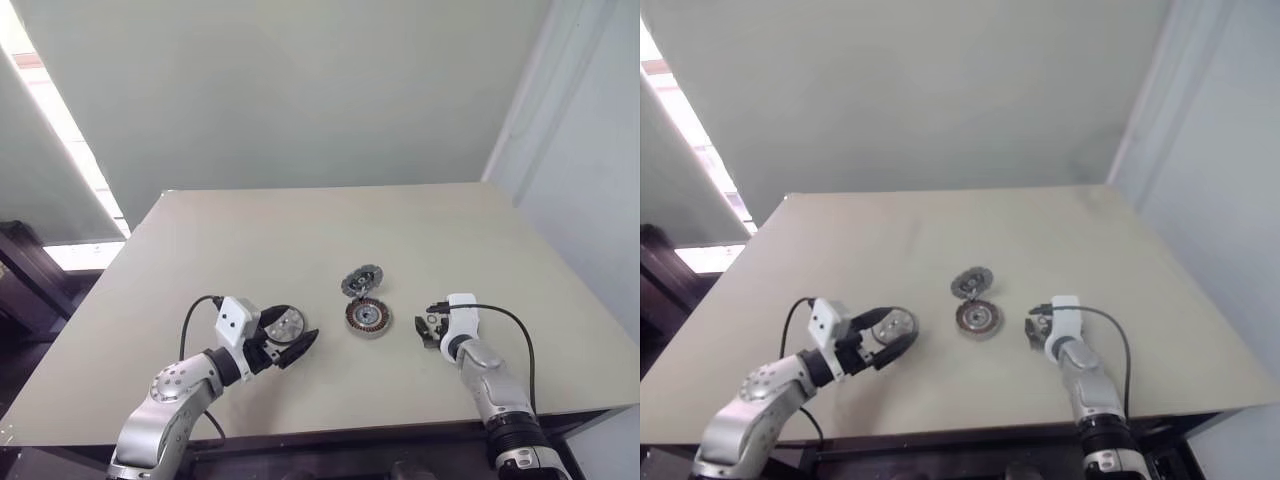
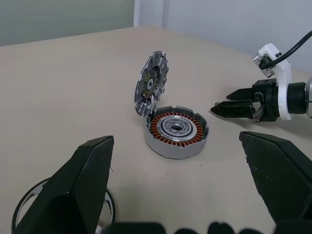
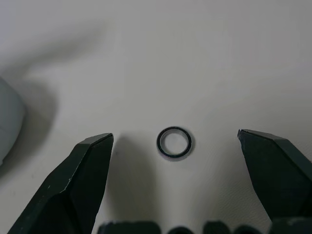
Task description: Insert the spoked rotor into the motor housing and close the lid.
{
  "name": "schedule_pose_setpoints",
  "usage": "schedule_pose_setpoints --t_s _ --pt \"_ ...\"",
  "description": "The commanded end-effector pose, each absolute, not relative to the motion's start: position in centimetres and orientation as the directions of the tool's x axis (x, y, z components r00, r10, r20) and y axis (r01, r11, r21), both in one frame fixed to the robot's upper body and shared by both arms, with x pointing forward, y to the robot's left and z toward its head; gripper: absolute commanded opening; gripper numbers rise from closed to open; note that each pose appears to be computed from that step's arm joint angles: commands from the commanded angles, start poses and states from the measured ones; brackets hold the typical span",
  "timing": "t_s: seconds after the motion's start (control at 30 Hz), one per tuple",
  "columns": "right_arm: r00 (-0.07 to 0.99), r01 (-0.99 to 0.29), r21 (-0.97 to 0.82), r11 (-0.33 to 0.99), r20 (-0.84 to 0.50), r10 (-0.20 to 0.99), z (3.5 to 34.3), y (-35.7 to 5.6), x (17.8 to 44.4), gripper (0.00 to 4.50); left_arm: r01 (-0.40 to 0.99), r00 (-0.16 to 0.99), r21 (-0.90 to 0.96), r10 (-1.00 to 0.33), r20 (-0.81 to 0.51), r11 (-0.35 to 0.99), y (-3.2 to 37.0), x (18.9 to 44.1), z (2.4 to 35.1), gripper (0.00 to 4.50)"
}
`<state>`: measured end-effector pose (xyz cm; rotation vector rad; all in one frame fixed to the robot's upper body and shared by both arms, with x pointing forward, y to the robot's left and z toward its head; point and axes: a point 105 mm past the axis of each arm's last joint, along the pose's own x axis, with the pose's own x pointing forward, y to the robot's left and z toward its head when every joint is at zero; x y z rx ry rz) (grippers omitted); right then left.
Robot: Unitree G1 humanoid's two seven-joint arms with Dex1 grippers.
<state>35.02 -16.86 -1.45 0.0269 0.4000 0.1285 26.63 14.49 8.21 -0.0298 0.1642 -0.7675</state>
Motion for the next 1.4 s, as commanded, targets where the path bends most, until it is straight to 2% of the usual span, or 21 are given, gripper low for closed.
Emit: schedule_pose_setpoints --t_s 0.03,0.43,0.53,0.83,1.1,1.4 --pt "0.935 -0.117 0.050 0.992 -0.332 0.127 0.0 -17.1 35.8 4.48 0.700 0.708 -0.042 -0.700 -0.099 0.713 14.4 26.7 9.6 4.49" --pt "0.931 -0.121 0.052 0.991 -0.340 0.132 -0.5 -16.8 35.9 4.48 0.699 0.708 -0.039 -0.699 -0.101 0.714 14.5 26.6 9.6 4.49" --pt "0.930 -0.123 0.050 0.991 -0.342 0.133 -0.6 -16.7 35.9 3.92 0.698 0.709 -0.038 -0.698 -0.103 0.715 14.5 26.6 9.6 4.50" --pt "0.926 -0.137 0.041 0.990 -0.350 0.142 -1.0 -16.4 35.8 0.78 0.694 0.714 -0.035 -0.693 -0.104 0.720 14.7 26.6 9.7 4.50" --pt "0.932 -0.144 0.049 0.988 -0.330 0.152 -0.4 -16.2 36.0 0.76 0.689 0.718 -0.033 -0.688 -0.102 0.724 14.9 26.6 9.7 4.50" --pt "0.949 -0.211 0.066 0.975 -0.227 0.220 3.3 -15.2 36.3 0.76 0.680 0.726 -0.034 -0.680 -0.102 0.732 15.1 26.6 9.7 4.50"
